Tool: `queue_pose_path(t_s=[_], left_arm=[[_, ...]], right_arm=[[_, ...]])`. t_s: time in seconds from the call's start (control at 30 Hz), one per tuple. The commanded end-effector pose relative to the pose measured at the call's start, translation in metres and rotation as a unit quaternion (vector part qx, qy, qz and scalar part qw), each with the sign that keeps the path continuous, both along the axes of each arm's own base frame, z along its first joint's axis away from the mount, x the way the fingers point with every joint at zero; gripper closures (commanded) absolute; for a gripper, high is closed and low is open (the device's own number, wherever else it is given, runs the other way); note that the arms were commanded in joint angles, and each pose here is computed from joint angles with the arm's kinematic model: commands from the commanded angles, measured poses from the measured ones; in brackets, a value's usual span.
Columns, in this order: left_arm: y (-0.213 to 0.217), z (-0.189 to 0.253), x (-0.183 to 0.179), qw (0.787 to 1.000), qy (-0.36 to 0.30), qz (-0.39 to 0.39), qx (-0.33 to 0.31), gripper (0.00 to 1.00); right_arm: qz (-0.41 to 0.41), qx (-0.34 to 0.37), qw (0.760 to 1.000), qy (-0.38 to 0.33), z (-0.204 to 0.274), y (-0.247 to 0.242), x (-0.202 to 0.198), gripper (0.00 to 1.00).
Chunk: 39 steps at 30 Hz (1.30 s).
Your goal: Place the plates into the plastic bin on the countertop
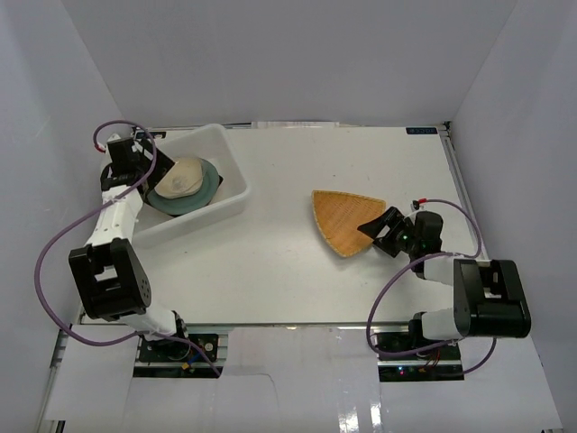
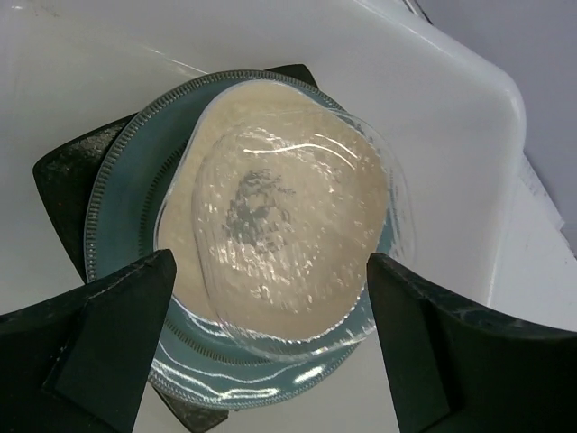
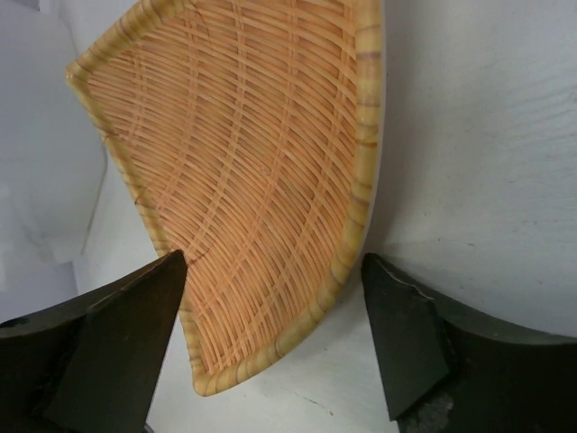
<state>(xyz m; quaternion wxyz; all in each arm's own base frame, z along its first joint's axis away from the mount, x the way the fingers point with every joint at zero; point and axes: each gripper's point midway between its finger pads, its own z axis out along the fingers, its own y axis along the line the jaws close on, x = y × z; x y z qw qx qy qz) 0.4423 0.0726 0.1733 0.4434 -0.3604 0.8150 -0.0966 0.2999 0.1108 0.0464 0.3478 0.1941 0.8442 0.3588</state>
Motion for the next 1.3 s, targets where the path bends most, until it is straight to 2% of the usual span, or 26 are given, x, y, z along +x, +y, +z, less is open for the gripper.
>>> queue_pose_path(t_s=[0.0,0.07,0.1,0.13,0.2,0.23,0.27,0.3,0.37,0.47,0.5,0.53,0.57,0.6,0.7,0.77,0.8,0.83,0.9,0.93,0.97,1.03,1.07,1.27], left_arm=[[-0.006,0.077,-0.006,0.996,-0.091,-0.014,0.011,0.02],[-0.015,0.092,-0.016,0.993,-0.117,-0.028,0.005,0.02],[-0.02,0.114,-0.027,0.989,-0.146,-0.034,0.009,0.02],[-0.027,0.124,-0.034,0.986,-0.163,-0.043,0.009,0.02],[-0.048,0.139,-0.056,0.977,-0.196,-0.08,0.0,0.02],[-0.062,0.142,-0.063,0.973,-0.206,-0.101,-0.006,0.02],[-0.07,0.143,-0.071,0.97,-0.212,-0.118,-0.01,0.02],[-0.085,0.132,-0.08,0.967,-0.206,-0.15,-0.026,0.02],[-0.108,0.14,-0.1,0.951,-0.23,-0.203,-0.028,0.02],[-0.162,0.136,-0.135,0.908,-0.245,-0.338,-0.045,0.02],[-0.175,0.137,-0.145,0.893,-0.252,-0.371,-0.041,0.02],[-0.196,0.134,-0.16,0.872,-0.255,-0.415,-0.053,0.02],[-0.202,0.146,-0.174,0.858,-0.278,-0.428,-0.048,0.02],[-0.213,0.157,-0.185,0.843,-0.297,-0.446,-0.056,0.02],[-0.222,0.191,-0.213,0.806,-0.354,-0.471,-0.053,0.02],[-0.222,0.217,-0.224,0.794,-0.382,-0.471,-0.042,0.02],[-0.223,0.226,-0.229,0.788,-0.392,-0.473,-0.039,0.02],[-0.226,0.239,-0.235,0.778,-0.404,-0.481,-0.035,0.02],[-0.229,0.252,-0.243,0.766,-0.419,-0.487,-0.031,0.02],[-0.229,0.257,-0.244,0.763,-0.426,-0.486,-0.025,0.02],[-0.227,0.267,-0.246,0.762,-0.438,-0.476,-0.017,0.02],[-0.228,0.277,-0.251,0.757,-0.451,-0.473,-0.012,0.02],[-0.228,0.281,-0.251,0.756,-0.456,-0.47,-0.01,0.02],[-0.227,0.282,-0.241,0.766,-0.461,-0.449,-0.003,0.02]], right_arm=[[0.004,0.062,0.998,0.019,-0.006,0.013,-0.002,0.18],[-0.002,0.1,0.995,0.022,-0.006,0.02,0.001,0.31],[-0.007,0.112,0.993,0.022,-0.005,0.02,0.003,0.37],[-0.012,0.122,0.992,0.036,-0.012,0.022,0.002,0.55],[-0.02,0.152,0.988,0.026,-0.004,0.024,0.007,0.73],[-0.023,0.161,0.987,0.016,0.001,0.025,0.009,0.88],[-0.029,0.173,0.984,0.013,0.004,0.025,0.008,0.92],[-0.026,0.177,0.984,-0.011,0.016,0.025,0.012,0.92],[-0.019,0.184,0.982,-0.037,0.031,0.026,0.013,0.92],[0.001,0.192,0.977,-0.095,0.071,0.03,0.016,0.92],[0.013,0.185,0.973,-0.139,0.099,0.032,0.019,0.92],[0.013,0.177,0.976,-0.128,0.1,0.033,0.019,0.92],[0.014,0.164,0.976,-0.14,0.109,0.039,0.022,0.92],[0.023,0.152,0.97,-0.186,0.146,0.043,0.029,0.92],[0.033,0.102,0.974,-0.202,0.166,0.065,0.036,0.92],[0.058,0.107,0.965,-0.232,0.202,0.091,0.045,0.92],[0.068,0.111,0.966,-0.222,0.199,0.103,0.052,0.92],[0.086,0.132,0.957,-0.245,0.23,0.123,0.056,0.92],[0.107,0.144,0.956,-0.234,0.231,0.151,0.069,0.92],[0.126,0.16,0.944,-0.259,0.264,0.175,0.071,0.92],[0.132,0.155,0.95,-0.237,0.25,0.192,0.084,0.92],[0.151,0.159,0.948,-0.231,0.258,0.23,0.087,0.92],[0.156,0.169,0.945,-0.234,0.268,0.251,0.102,0.92],[0.183,0.197,0.941,-0.204,0.27,0.364,0.12,0.92]])
